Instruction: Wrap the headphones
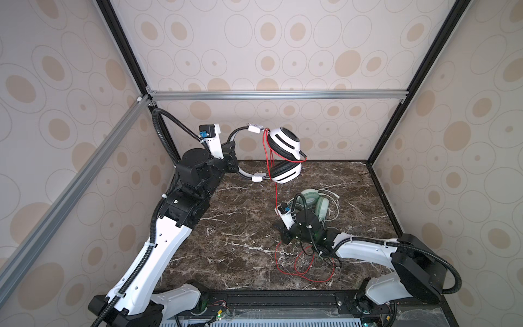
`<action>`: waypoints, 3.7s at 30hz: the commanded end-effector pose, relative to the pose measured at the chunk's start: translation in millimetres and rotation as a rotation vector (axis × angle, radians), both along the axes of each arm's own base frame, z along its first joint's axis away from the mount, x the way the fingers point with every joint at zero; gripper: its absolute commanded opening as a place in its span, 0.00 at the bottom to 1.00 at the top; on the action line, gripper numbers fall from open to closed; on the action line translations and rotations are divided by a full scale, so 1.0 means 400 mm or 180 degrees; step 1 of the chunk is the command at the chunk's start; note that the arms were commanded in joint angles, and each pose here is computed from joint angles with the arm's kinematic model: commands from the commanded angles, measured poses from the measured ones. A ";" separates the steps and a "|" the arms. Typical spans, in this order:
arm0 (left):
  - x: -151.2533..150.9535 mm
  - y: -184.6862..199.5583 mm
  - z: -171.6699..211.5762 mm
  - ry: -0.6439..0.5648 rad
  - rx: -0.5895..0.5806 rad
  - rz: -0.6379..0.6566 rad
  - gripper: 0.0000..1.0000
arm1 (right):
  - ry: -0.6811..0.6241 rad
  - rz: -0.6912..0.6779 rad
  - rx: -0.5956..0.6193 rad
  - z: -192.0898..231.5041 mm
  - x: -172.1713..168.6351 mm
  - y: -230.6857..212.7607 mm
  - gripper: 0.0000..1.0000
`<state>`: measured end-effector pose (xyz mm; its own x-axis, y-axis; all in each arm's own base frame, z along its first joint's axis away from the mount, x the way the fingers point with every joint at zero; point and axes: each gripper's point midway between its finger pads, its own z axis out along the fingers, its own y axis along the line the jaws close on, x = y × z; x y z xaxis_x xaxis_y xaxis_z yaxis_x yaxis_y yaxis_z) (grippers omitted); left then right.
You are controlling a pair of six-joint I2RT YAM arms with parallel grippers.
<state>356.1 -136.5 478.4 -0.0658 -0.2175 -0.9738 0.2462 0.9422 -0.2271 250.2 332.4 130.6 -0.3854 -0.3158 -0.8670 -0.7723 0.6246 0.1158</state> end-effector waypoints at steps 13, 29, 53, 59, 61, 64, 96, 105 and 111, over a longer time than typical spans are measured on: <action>0.131 0.126 -0.075 -0.0069 0.0456 0.1043 0.00 | -0.0705 0.0351 -0.1051 0.059 -0.127 0.029 0.00; 0.143 0.172 -0.349 0.0480 0.1580 0.1311 0.00 | -0.1463 0.0309 -0.1711 0.254 -0.064 0.007 0.00; -0.068 -0.060 -0.516 0.0969 0.1524 -0.1051 0.00 | -0.1581 -0.0096 -0.1675 0.425 0.176 -0.066 0.08; -0.134 -0.088 -0.450 0.0770 0.1357 -0.1382 0.00 | -0.1337 -0.0195 -0.1393 0.411 0.219 -0.093 0.09; -0.151 -0.096 -0.433 0.0705 0.1319 -0.1478 0.00 | -0.1274 -0.0211 -0.1306 0.411 0.226 -0.098 0.09; -0.171 -0.107 -0.414 0.0626 0.1268 -0.1594 0.00 | -0.1136 -0.0266 -0.1159 0.402 0.240 -0.111 0.09; -0.215 -0.143 0.033 -0.0358 0.0191 -0.1796 0.00 | -0.0448 -0.0011 0.0793 0.355 0.168 -0.069 0.17; -0.158 -0.108 0.072 -0.0314 0.0070 -0.1418 0.00 | -0.0174 0.0054 0.0951 0.254 0.162 -0.046 0.14; -0.126 -0.080 0.089 -0.0312 -0.0057 -0.1216 0.00 | 0.0010 0.0031 0.1069 0.191 0.158 -0.039 0.13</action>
